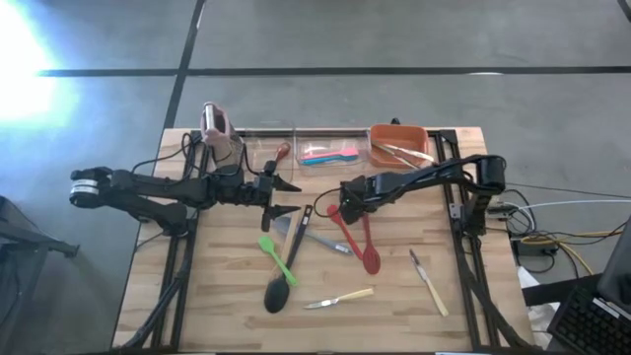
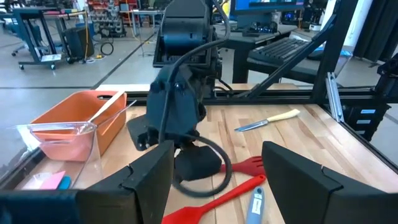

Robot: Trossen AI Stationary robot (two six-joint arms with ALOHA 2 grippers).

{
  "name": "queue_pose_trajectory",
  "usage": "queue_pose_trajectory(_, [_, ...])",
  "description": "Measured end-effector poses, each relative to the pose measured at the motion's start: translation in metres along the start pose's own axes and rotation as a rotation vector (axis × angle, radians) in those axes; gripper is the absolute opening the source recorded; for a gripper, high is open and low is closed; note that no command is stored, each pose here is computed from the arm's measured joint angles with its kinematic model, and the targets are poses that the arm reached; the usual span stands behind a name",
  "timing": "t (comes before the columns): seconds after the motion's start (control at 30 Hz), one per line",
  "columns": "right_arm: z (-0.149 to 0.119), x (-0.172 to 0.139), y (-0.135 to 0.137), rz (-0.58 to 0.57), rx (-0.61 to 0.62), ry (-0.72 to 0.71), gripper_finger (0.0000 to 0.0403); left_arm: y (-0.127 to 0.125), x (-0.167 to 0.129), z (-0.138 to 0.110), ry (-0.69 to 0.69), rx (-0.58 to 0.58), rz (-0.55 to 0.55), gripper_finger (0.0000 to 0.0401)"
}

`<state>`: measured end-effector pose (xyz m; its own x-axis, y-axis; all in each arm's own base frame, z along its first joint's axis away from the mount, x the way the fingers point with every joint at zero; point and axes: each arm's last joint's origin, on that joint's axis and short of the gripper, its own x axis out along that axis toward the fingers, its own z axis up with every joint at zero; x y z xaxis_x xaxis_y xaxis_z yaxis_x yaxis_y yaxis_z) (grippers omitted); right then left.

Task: Pick & Place Kitchen Items
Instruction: Put the red serving spoon into the left transparent bin

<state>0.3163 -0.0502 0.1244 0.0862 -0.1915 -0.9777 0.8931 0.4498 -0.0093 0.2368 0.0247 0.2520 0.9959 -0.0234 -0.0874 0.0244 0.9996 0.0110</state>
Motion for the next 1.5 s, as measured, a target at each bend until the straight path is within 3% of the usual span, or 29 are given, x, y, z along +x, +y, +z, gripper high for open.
queue_pose_trajectory(0.3, [0.001,0.001,0.010,-0.060,-0.014,0.044,0.0198,0.000,0.000,0.000,0.001,-0.001,0.000,0.0245])
queue_pose_trajectory(0.73, [-0.003,0.003,0.007,-0.030,-0.067,0.105,0.0078,0.000,0.000,0.000,0.002,-0.001,0.000,0.0245])
queue_pose_trajectory(1.5, [-0.002,-0.052,-0.007,0.050,-0.112,0.021,0.0077,0.000,0.000,0.000,0.001,-0.007,0.000,0.0245])
